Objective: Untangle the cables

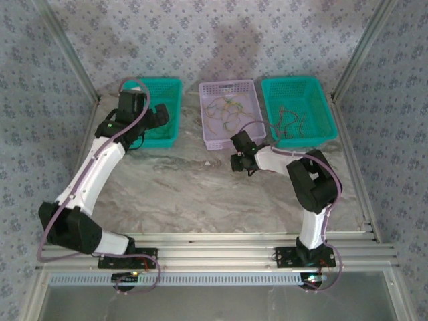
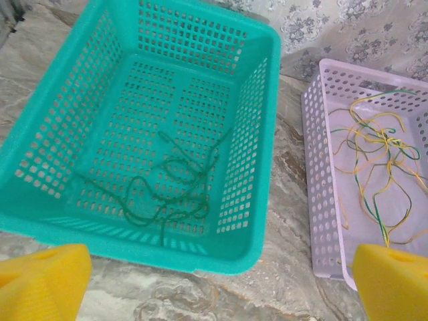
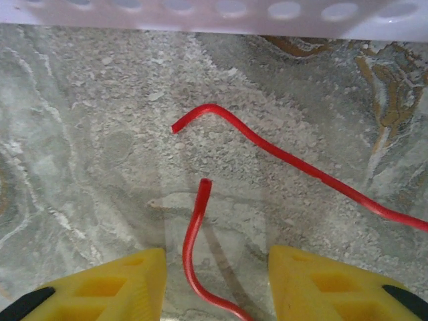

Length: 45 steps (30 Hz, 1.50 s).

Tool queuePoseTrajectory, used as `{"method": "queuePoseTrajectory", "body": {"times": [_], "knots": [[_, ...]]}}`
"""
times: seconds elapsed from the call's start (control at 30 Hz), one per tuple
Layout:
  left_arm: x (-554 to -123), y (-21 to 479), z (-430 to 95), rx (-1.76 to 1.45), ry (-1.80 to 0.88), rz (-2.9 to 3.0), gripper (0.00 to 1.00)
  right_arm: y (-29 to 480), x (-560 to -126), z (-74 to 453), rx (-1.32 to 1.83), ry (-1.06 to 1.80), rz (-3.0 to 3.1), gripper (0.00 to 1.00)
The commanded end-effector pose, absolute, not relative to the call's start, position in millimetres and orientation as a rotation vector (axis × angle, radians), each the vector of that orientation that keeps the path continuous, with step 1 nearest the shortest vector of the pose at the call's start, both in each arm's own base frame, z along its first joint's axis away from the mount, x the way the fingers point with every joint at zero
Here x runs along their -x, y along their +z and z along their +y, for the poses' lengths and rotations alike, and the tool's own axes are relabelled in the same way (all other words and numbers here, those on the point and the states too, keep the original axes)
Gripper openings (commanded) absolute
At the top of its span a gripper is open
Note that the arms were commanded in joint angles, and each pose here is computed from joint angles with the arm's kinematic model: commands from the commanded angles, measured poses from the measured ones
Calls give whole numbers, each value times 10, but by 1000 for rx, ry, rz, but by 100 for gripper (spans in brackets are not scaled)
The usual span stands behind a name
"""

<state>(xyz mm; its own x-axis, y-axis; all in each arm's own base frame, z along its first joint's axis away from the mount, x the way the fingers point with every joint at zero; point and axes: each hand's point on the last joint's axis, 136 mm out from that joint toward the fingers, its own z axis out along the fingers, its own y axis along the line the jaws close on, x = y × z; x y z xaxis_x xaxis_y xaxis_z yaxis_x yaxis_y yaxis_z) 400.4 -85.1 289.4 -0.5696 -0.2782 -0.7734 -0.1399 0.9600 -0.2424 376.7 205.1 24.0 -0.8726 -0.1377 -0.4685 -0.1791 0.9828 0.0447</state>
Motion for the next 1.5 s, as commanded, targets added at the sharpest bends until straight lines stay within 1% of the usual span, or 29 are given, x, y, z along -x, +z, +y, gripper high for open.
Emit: {"method": "queuePoseTrajectory", "body": {"times": [0.0, 0.1, 0.3, 0.47, 0.57, 0.63, 0.77, 0.93, 1.03, 1.47], "knots": [[-3893, 3092, -776, 283, -166, 2117, 100, 271, -3837, 2103, 217, 127, 2631, 43], [-3810, 3086, -731, 289, -154, 2114, 100, 270, -3839, 2104, 215, 124, 2628, 32], [-3705, 3061, -642, 295, -118, 2100, 100, 181, -3808, 2081, 220, 99, 2645, 24], [-3712, 3058, -635, 298, -114, 2095, 100, 131, -3772, 2093, 231, 90, 2651, 20], [-3710, 3034, -630, 296, -109, 2095, 100, 147, -3758, 2093, 244, 77, 2642, 13], [-3705, 3021, -618, 298, -102, 2093, 100, 139, -3750, 2084, 248, 71, 2645, 9], [-3688, 3009, -600, 299, -93, 2091, 100, 122, -3726, 2069, 255, 61, 2655, 0], [-3664, 3020, -578, 298, -84, 2081, 100, 262, -3686, 2035, 246, 65, 2630, 0], [-3659, 3033, -583, 297, -90, 2078, 100, 451, -3643, 2022, 240, 85, 2600, 0], [-3630, 3077, -584, 291, -102, 2064, 100, 1587, -3241, 1958, 219, 196, 2398, 0]]}}
